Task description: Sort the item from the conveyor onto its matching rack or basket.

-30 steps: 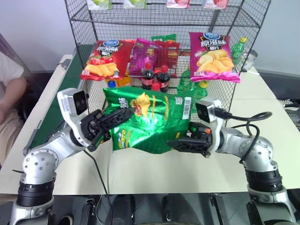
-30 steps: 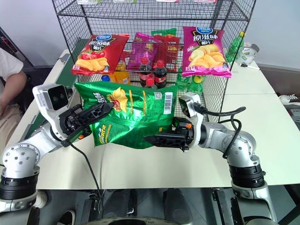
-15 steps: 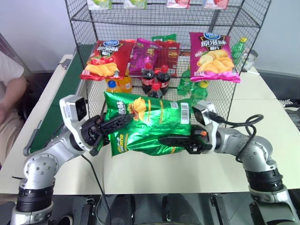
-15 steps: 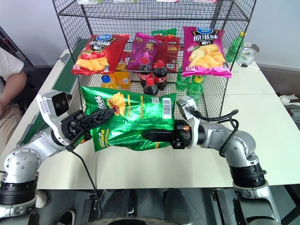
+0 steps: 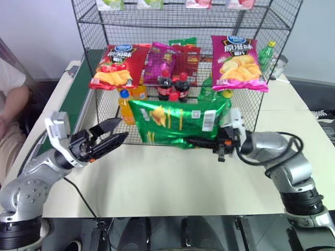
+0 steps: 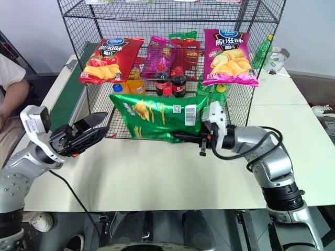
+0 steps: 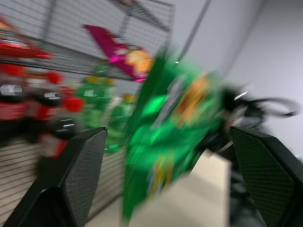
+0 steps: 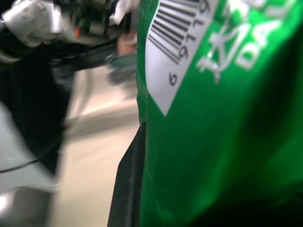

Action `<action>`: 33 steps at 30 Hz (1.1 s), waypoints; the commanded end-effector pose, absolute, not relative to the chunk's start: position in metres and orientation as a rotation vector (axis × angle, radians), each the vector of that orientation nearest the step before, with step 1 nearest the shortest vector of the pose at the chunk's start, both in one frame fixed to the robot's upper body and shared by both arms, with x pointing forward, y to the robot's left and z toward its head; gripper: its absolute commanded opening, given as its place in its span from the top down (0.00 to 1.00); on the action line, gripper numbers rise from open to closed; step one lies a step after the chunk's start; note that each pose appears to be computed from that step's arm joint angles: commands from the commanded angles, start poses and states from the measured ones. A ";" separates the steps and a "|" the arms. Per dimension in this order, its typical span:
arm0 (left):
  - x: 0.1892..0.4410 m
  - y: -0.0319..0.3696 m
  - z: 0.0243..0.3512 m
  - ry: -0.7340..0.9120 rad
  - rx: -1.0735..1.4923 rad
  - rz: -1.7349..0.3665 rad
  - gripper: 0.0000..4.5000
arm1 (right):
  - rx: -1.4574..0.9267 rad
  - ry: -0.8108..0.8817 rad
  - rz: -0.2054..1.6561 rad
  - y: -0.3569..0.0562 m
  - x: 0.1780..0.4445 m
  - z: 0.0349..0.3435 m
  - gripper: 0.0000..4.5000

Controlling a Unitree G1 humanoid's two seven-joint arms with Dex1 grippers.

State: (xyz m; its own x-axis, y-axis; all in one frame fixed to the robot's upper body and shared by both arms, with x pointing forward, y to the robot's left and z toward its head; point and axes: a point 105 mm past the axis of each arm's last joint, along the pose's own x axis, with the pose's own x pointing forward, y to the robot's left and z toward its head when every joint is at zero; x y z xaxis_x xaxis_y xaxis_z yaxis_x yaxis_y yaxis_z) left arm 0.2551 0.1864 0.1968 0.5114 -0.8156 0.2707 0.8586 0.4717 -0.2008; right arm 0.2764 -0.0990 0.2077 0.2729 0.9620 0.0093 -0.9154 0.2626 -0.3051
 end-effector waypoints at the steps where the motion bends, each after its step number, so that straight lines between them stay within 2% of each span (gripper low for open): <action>1: 0.261 0.204 0.203 -0.211 -0.228 -0.936 0.00 | -0.549 -0.542 1.136 -0.105 0.272 0.268 0.99; 4: 0.271 0.211 0.206 -0.254 -0.179 -0.873 0.00 | -0.852 -0.650 0.968 -0.104 0.286 0.277 0.99; 8: 0.276 0.205 0.208 -0.276 -0.162 -0.876 0.00 | -1.040 -0.716 0.723 -0.105 0.315 0.286 0.99; 12: 0.277 0.196 0.204 -0.271 -0.161 -0.890 0.00 | -1.185 -0.714 0.512 -0.109 0.342 0.293 0.99; 17: 0.277 0.190 0.197 -0.253 -0.169 -0.887 0.00 | -1.358 -0.685 0.311 -0.108 0.362 0.292 0.99; 19: 0.277 0.189 0.196 -0.253 -0.159 -0.884 0.00 | -1.392 -0.629 0.274 -0.108 0.373 0.287 0.99; 25: 0.276 0.186 0.194 -0.259 -0.154 -0.874 0.00 | -1.296 -0.500 0.226 -0.111 0.395 0.274 0.99; 28: 0.273 0.184 0.192 -0.256 -0.154 -0.870 0.00 | -1.264 -0.452 0.144 -0.122 0.405 0.276 0.99; 33: 0.272 0.183 0.190 -0.252 -0.159 -0.863 0.00 | -1.265 -0.442 0.116 -0.114 0.414 0.273 0.99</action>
